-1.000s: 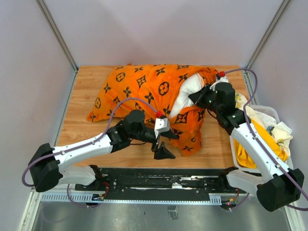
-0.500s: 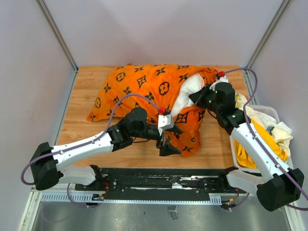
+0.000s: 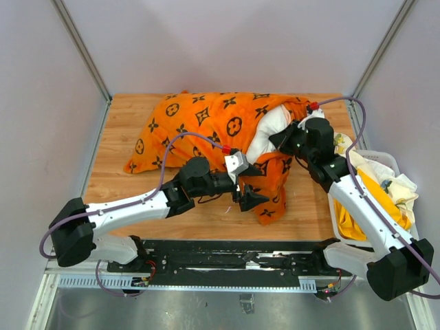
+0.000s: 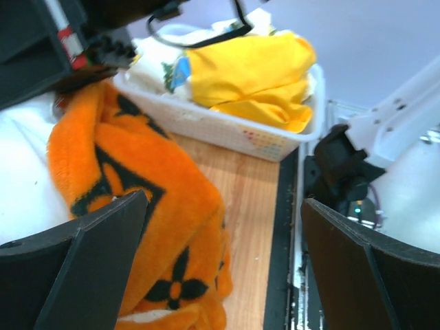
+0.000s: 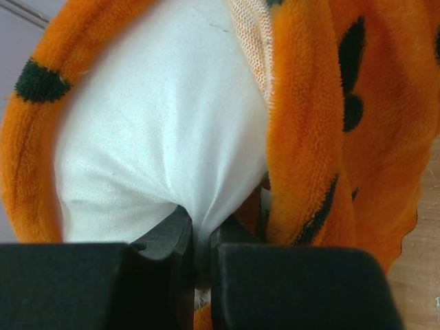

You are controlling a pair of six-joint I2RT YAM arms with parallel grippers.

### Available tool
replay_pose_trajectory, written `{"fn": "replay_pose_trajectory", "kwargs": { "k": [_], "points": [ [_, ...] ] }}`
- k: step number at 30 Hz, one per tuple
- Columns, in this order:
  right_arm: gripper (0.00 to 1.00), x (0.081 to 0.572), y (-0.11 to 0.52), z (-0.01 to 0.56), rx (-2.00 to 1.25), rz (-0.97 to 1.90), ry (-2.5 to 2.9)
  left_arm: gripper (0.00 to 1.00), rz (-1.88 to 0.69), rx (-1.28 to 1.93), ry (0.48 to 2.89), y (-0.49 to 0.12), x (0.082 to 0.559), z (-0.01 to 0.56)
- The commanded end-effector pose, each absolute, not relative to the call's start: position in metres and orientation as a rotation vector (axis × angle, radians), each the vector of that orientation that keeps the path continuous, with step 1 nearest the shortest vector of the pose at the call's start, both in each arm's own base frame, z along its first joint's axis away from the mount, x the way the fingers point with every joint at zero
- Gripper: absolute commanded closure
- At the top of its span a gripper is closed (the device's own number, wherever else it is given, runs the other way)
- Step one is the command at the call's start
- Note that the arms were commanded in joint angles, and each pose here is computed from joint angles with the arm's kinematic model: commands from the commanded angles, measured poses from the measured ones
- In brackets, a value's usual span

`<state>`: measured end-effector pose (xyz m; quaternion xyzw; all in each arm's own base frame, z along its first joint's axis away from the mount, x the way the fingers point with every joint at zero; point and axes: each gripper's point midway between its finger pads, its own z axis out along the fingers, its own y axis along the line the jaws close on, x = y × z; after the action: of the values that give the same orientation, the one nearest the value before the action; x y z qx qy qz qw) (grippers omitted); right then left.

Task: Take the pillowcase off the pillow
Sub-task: Remove the pillow from the pillowcase.

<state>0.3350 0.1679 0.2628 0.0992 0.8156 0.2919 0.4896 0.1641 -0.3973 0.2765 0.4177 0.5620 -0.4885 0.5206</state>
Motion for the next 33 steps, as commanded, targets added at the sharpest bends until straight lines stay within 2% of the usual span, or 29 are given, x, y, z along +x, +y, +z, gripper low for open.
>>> {"fn": "replay_pose_trajectory", "kwargs": {
  "k": [1, 7, 13, 18, 24, 33],
  "points": [
    [0.99, 0.340, 0.187, 0.317, 0.157, 0.793, 1.808, 0.01, -1.026, 0.921, 1.412, -0.405, 0.197, 0.258],
    [0.99, 0.339, 0.188, 0.320, 0.150, 0.794, 1.802, 0.08, -0.985, 0.983, 1.578, -0.423, 0.195, 0.187],
    [0.99, 0.341, 0.194, 0.320, 0.155, 0.835, 1.801, 0.13, -1.107, 1.036, 1.594, -0.450, 0.160, 0.158],
    [0.99, 0.340, 0.198, 0.330, 0.163, 0.868, 1.778, 0.18, -1.106, 1.114, 1.682, -0.468, 0.137, 0.110],
    [0.99, 0.341, 0.200, 0.338, 0.182, 0.897, 1.756, 0.19, -1.130, 1.170, 1.737, -0.480, 0.114, 0.077],
    [0.99, 0.348, 0.195, 0.362, 0.287, 0.929, 1.690, 0.20, -0.963, 1.246, 1.836, -0.475, 0.102, 0.028]
  ]
}}
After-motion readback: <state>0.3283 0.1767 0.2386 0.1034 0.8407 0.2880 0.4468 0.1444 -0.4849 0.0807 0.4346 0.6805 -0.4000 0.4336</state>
